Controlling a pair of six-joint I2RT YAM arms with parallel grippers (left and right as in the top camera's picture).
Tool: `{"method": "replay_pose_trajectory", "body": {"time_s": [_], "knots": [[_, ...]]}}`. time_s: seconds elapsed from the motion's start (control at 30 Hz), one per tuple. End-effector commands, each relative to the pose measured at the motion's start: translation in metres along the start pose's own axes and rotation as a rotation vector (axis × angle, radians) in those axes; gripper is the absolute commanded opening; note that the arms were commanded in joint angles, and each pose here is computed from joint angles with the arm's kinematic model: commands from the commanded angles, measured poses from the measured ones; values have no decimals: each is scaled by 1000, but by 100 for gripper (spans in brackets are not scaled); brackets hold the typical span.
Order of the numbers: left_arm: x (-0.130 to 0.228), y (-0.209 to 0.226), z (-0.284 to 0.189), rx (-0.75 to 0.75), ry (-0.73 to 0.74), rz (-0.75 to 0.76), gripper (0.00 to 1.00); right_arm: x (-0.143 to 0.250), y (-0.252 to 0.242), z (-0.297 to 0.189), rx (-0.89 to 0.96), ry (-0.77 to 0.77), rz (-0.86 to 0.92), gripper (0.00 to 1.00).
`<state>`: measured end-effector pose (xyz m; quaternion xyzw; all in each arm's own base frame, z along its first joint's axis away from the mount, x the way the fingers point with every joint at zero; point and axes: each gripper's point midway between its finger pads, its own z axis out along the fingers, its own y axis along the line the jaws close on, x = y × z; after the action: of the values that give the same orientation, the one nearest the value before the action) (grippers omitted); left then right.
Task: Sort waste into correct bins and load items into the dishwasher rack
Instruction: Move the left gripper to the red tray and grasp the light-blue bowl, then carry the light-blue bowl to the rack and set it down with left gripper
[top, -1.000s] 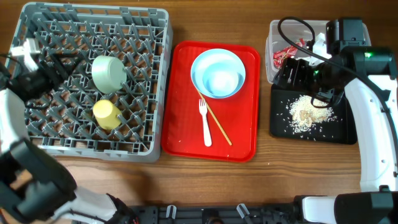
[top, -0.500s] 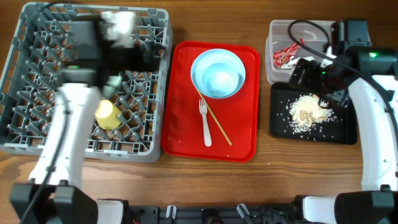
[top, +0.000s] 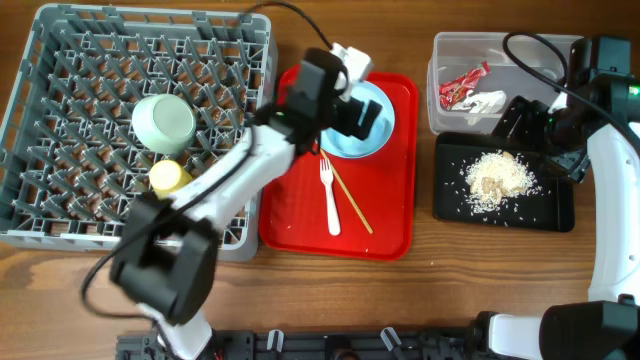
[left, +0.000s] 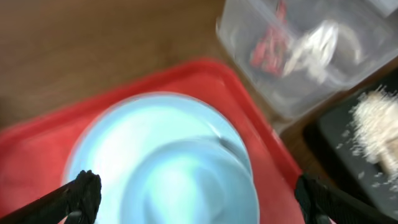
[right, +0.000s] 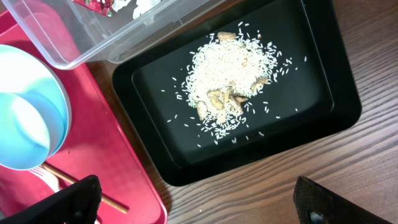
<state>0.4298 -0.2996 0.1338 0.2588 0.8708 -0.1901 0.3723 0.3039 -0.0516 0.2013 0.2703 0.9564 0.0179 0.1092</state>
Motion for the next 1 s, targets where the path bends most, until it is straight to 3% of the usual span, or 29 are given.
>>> {"method": "replay_pose_trajectory", "body": {"time_s": [0.0, 0.23, 0.57, 0.7, 0.77, 0.97], "knots": [[36, -6, 36, -4, 92, 15, 100, -2, -2, -9, 2, -32, -8, 100], [80, -12, 60, 2, 211, 17, 95, -2, -2, -9, 3, -30, -8, 100], [102, 10, 53, -115, 302, 20, 50, -2, -2, -9, 3, -29, -9, 100], [101, 9, 53, -114, 298, 21, 17, -1, -3, -9, 5, -25, -12, 100], [100, 9, 54, -114, 295, 21, 7, 0, -3, -9, 5, -25, -17, 100], [83, 7, 49, -109, 243, 24, 4, 0, -3, -9, 6, -23, -20, 100]]}}
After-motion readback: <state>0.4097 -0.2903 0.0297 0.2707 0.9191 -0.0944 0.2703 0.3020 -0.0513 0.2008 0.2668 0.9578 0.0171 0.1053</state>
